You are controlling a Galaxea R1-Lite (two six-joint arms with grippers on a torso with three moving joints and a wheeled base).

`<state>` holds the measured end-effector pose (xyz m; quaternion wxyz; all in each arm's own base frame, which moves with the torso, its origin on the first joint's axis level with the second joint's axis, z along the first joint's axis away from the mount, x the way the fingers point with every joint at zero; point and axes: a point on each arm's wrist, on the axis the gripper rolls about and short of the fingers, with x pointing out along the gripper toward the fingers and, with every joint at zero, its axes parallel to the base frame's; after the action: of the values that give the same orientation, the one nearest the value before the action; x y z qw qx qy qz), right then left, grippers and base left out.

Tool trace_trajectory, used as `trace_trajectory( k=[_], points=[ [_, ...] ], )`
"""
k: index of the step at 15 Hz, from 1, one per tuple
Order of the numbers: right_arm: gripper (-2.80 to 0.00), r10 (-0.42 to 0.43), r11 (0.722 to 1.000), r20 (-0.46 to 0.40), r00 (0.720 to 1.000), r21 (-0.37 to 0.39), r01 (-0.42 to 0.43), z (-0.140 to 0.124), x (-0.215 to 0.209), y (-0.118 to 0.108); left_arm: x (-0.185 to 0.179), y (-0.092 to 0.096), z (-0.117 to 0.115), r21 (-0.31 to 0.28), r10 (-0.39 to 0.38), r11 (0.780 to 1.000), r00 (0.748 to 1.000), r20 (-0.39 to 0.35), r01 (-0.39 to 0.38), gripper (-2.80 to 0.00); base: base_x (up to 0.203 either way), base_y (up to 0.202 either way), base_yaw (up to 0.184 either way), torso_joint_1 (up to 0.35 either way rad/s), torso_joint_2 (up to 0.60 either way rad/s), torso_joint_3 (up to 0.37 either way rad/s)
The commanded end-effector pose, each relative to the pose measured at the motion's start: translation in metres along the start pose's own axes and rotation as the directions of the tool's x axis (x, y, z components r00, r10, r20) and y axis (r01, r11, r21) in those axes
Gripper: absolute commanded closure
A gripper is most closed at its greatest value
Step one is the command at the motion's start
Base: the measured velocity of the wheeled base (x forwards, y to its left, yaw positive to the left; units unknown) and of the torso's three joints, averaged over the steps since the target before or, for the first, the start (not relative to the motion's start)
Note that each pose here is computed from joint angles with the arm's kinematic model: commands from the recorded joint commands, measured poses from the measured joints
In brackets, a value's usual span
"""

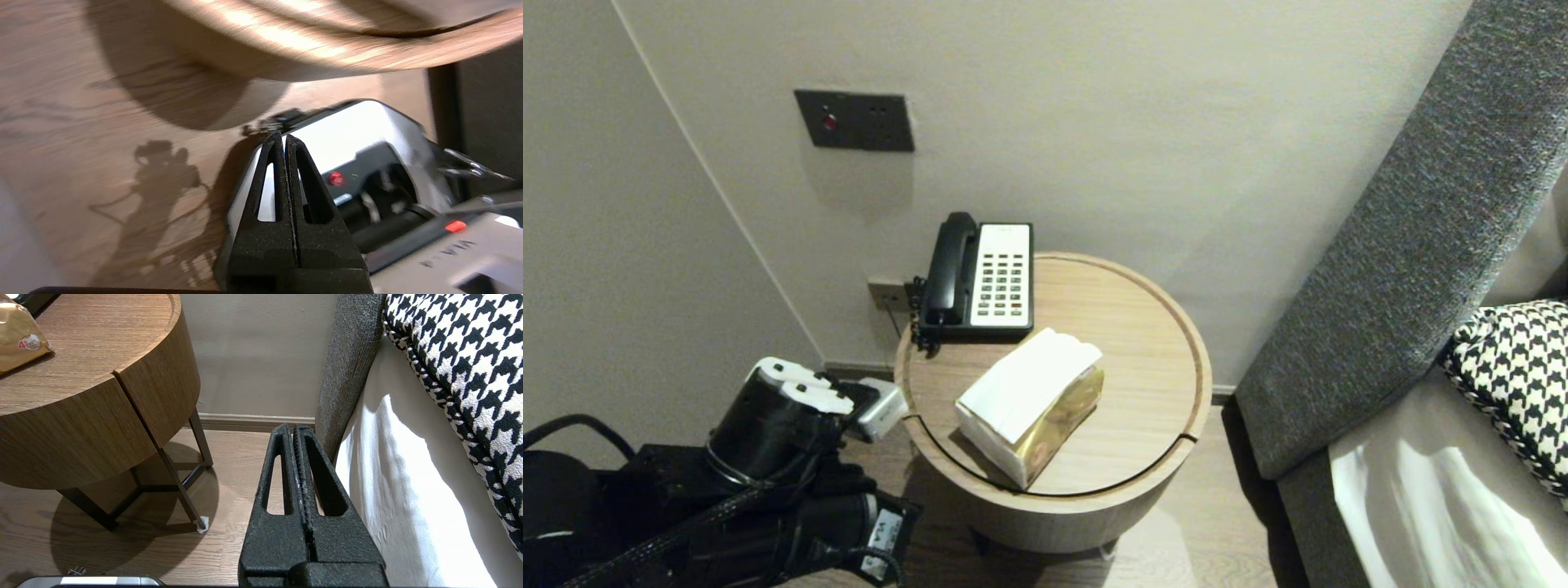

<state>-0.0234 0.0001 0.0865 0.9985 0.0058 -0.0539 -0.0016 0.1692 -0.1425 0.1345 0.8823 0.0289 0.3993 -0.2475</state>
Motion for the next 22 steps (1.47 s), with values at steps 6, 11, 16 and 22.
trace_trajectory(
  k=[6,11,16,22],
  points=[
    [0.0,-0.001,1.0,-0.039,0.999,0.0,0.001,-0.011,0.002,0.0,-0.035,0.044,-0.007,-0.137,0.167,0.978,0.983,0.071,-0.156,0.0,0.0,0.0,0.0,0.0,0.0,0.0],
    [0.0,-0.001,1.0,-0.039,0.999,0.0,0.001,-0.011,0.002,0.0,-0.062,0.086,-0.005,-0.22,0.347,0.924,0.928,0.133,-0.314,0.0,0.0,0.0,0.0,0.0,0.0,0.0],
    [0.0,0.0,1.0,-0.039,0.999,0.0,0.0,-0.011,0.002,0.0,-0.105,0.096,-0.015,-0.294,0.458,0.874,0.859,0.231,-0.387,0.0,0.0,0.0,0.0,0.0,0.0,0.0],
    [0.0,0.0,1.0,-0.039,0.999,0.0,0.0,-0.011,0.002,0.0,-0.166,0.07,-0.048,-0.341,0.515,0.849,0.776,0.364,-0.403,0.0,0.0,0.0,0.0,0.0,0.0,0.0]
  ],
)
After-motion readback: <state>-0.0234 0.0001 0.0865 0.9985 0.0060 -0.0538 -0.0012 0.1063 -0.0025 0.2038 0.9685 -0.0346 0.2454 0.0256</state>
